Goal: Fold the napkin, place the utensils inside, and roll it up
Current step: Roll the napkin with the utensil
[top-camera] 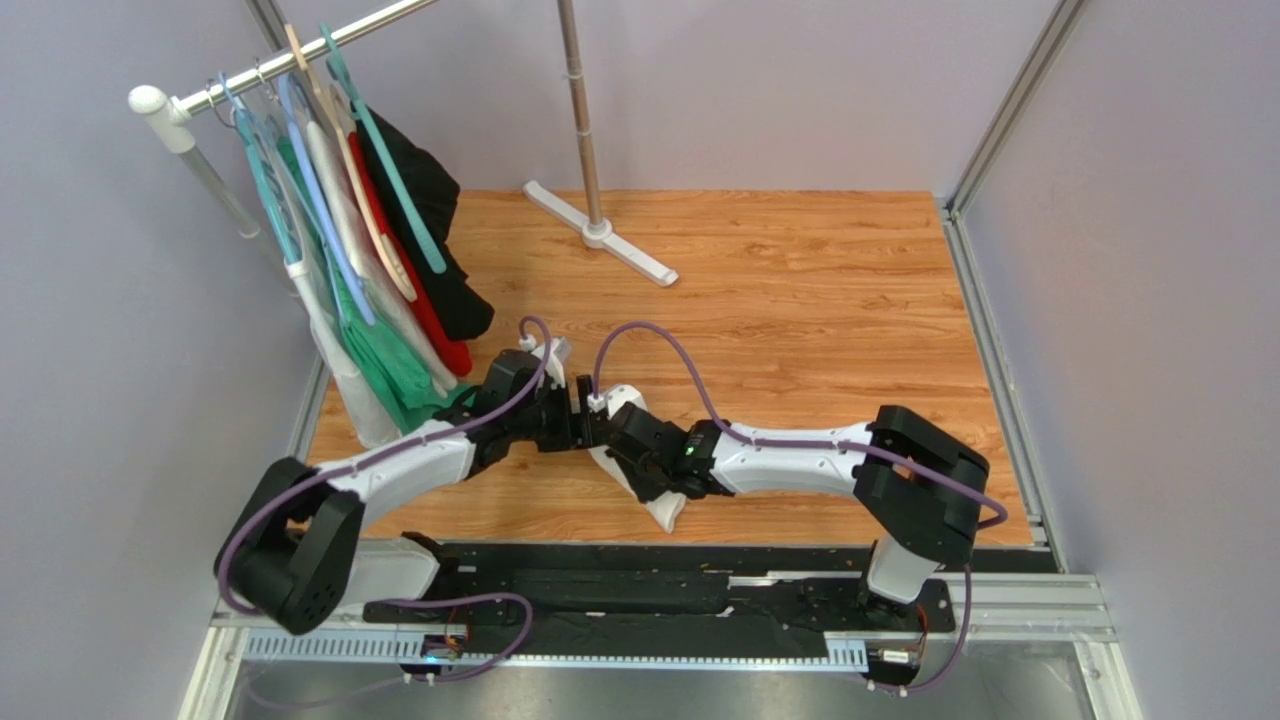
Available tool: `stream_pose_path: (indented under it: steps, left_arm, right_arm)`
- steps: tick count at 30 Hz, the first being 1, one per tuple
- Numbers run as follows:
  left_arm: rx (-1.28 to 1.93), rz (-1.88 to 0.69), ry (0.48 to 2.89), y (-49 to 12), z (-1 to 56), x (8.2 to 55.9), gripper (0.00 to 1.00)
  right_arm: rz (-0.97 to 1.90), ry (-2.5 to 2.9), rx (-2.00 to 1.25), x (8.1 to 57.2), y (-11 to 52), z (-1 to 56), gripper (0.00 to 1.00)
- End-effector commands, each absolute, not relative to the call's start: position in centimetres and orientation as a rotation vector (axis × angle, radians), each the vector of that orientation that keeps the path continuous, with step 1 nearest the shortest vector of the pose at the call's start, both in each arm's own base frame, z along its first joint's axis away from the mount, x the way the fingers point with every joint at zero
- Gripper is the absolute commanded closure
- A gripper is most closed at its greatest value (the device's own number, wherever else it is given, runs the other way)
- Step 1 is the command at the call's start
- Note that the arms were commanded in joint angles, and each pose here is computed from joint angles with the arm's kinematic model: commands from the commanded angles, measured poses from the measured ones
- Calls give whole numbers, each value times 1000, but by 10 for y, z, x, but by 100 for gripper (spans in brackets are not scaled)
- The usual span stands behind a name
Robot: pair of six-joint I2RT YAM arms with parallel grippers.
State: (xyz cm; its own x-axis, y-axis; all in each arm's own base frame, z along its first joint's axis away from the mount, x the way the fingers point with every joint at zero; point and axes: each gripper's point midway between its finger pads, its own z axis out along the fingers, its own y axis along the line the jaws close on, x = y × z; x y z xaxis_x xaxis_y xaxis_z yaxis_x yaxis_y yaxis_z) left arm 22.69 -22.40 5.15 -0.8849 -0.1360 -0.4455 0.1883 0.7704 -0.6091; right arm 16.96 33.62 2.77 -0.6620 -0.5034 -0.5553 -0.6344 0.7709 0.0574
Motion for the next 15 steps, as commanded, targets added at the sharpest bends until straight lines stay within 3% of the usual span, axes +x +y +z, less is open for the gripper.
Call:
stream_pose_path:
  steps: [1,15]
  left_arm:
    - [62,-925,2401,-215,84,224,18]
    - [-20,-909,2364,-193,71,207,18]
  right_arm:
    - [654,2620,-857,136,342,14,100]
    - [1139,2696,-648,144,341,23,100]
